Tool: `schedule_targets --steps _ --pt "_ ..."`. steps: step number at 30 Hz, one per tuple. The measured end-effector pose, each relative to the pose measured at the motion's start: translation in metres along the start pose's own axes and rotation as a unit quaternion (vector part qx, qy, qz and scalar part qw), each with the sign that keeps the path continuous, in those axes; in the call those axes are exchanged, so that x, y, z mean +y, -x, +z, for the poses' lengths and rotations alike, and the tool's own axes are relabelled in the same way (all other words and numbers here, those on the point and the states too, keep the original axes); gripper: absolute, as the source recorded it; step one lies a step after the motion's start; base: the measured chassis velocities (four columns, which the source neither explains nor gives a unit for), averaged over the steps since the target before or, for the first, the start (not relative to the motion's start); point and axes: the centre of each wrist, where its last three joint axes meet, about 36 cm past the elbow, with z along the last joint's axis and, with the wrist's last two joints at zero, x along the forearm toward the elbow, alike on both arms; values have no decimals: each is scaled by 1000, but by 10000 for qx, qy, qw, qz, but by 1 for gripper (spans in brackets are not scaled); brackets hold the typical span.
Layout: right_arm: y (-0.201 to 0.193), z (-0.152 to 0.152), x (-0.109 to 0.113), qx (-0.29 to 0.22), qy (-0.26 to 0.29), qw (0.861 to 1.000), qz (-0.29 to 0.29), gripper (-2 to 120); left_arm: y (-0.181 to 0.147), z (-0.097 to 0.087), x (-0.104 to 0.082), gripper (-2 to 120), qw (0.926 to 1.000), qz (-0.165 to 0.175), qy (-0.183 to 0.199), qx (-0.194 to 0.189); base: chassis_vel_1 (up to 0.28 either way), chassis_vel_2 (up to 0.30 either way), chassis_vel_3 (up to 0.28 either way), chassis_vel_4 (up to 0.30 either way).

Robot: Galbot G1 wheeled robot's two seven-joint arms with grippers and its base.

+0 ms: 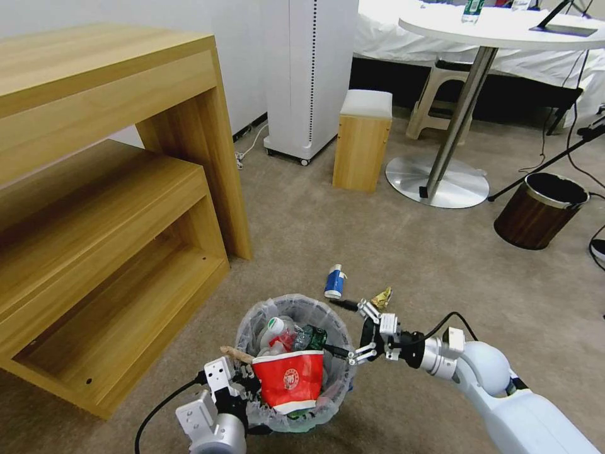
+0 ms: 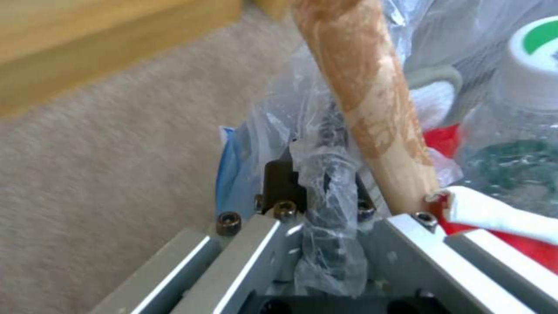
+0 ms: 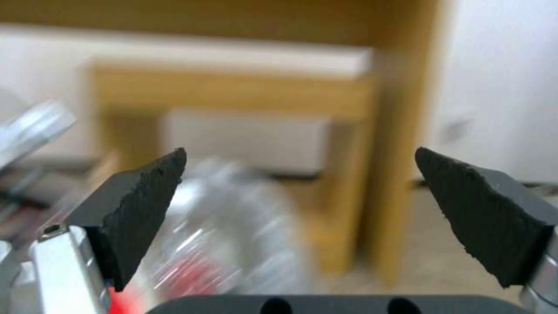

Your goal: Pick up the trash bin and place the garbage on the floor into it.

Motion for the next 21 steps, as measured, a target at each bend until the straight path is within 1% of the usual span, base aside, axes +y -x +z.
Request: schedule_targets --steps 1,2,3,4,6,7,9,10,11,12,14,15,17,18,19,21 --pt "3 -8 -2 -290 35 9982 523 100 2 -7 7 0 10000 -92 20 -25 0 0 0 0" --pt "3 -8 -2 -290 35 9982 523 100 2 -7 7 0 10000 -92 20 -25 0 0 0 0" --pt "6 -17 -5 -573 70 9916 1160 100 2 -14 13 0 9999 -143 20 -23 0 0 0 0" --pt "5 -26 -10 -774 52 9788 1897 100 2 -21 19 0 9998 -179 18 -37 0 0 0 0" --pt "1 -32 -17 -962 -31 9617 2565 100 1 -29 25 0 9997 -254 20 -52 0 0 0 0" --pt "1 -32 -17 -962 -31 9617 2565 100 1 -29 25 0 9997 -254 20 -52 0 0 0 0" --pt "-12 -38 -24 -1017 -120 9483 3005 100 2 -34 31 0 9993 -369 9 -13 0 0 0 0" --pt "-19 -38 -24 -945 -223 9442 3146 100 2 -37 33 0 9991 -414 -4 10 0 0 0 0" --pt "-19 -38 -24 -945 -223 9442 3146 100 2 -37 33 0 9991 -414 -4 10 0 0 0 0" --pt "-26 -39 -25 -793 -412 9396 3304 100 2 -39 35 0 9989 -460 -14 33 0 0 0 0" --pt "-40 -38 -22 -382 -809 9249 3694 100 1 -42 38 0 9987 -496 -31 102 0 0 0 0" --pt "-40 -38 -22 -382 -809 9249 3694 100 1 -42 38 0 9987 -496 -31 102 0 0 0 0" --pt "-53 -33 -17 33 -1160 9099 3984 100 -1 -46 40 0 9983 -526 -87 219 0 0 0 0" --pt "-56 -30 -14 141 -1241 9070 4021 100 -2 -47 40 0 9981 -524 -128 280 0 0 0 0" --pt "-56 -30 -14 141 -1241 9070 4021 100 -2 -47 40 0 9981 -524 -128 280 0 0 0 0" --pt "-62 -23 -6 373 -1424 9029 4039 100 -6 -53 42 0 9975 -485 -231 454 0 0 0 0"
